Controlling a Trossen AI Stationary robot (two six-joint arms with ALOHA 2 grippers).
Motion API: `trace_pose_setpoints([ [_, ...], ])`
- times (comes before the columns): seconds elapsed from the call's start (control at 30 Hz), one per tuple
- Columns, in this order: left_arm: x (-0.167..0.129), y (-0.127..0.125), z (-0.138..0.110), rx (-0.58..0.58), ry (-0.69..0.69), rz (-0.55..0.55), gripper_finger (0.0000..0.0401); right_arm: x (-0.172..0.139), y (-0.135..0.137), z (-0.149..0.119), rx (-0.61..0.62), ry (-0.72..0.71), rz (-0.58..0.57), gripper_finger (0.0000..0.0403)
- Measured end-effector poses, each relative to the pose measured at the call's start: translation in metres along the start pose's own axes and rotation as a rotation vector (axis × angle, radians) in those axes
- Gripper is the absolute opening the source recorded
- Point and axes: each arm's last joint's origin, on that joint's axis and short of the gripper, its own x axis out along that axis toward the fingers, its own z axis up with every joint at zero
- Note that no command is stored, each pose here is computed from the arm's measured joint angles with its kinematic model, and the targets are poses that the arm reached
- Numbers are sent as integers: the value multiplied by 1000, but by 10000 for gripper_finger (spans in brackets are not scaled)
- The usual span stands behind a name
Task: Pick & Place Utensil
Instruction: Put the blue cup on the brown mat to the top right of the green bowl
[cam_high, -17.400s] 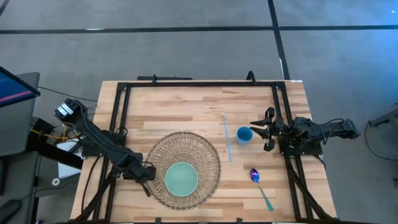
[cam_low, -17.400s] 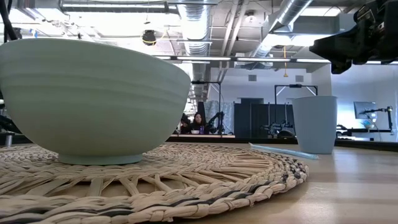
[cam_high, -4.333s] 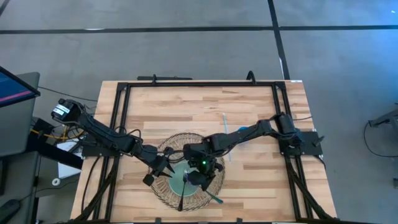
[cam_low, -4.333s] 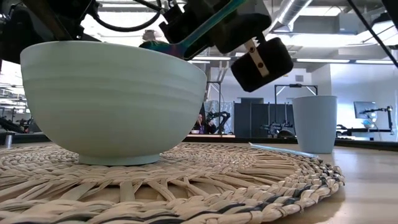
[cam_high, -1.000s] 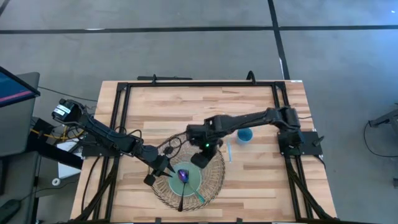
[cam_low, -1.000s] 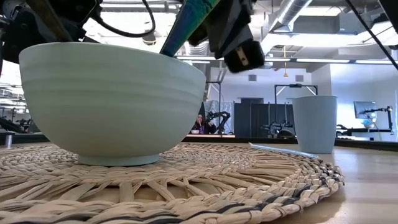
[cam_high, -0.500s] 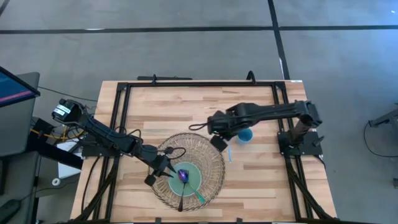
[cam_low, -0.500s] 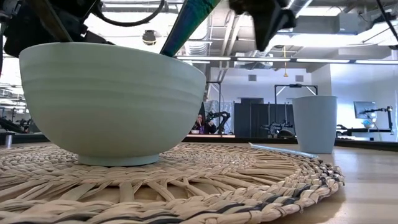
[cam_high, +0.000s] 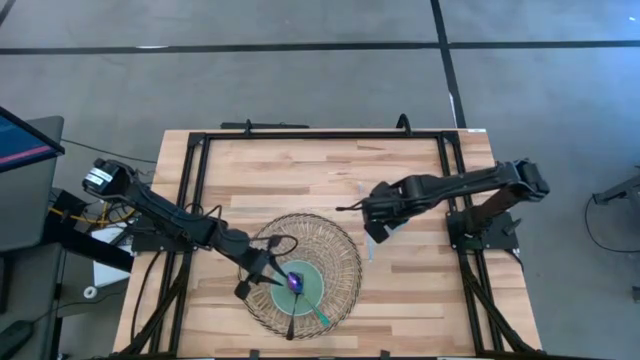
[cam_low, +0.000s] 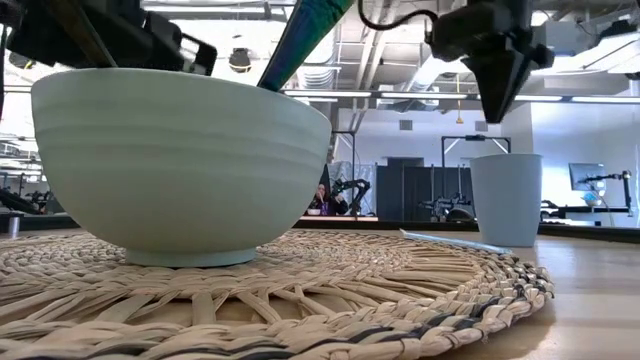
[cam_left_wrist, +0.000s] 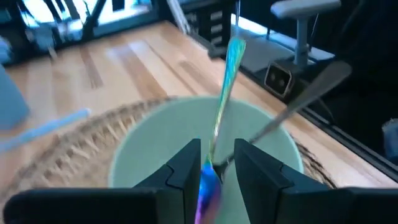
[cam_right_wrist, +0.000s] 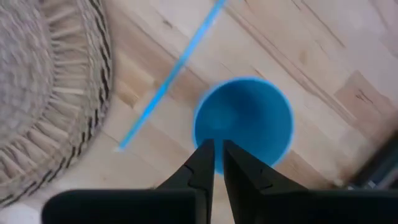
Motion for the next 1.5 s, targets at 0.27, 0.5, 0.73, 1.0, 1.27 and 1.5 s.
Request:
trace_pose_setpoints([
  [0.27, -22, 15, 21, 85, -104, 171, 99, -11, -4, -14, -77, -109, -21, 2],
  [0.5, -41, 31, 38, 94, -243, 273, 99, -23, -8, -24, -110, -173, -21, 1],
  [0.73, -50, 53, 55, 98, -311, 387, 99, -29, -8, -31, -147, -191, -4, 1],
  [1.0, -54, 82, 67, 95, -314, 528, 99, -12, -6, -43, -192, -215, -25, 1],
  [1.27, -55, 100, 56, 31, -222, 687, 99, 17, -14, -58, -184, -186, 72, 1],
  [1.5, -37, 107, 39, 20, -127, 689, 102, 19, -12, -54, -203, -211, 111, 6],
])
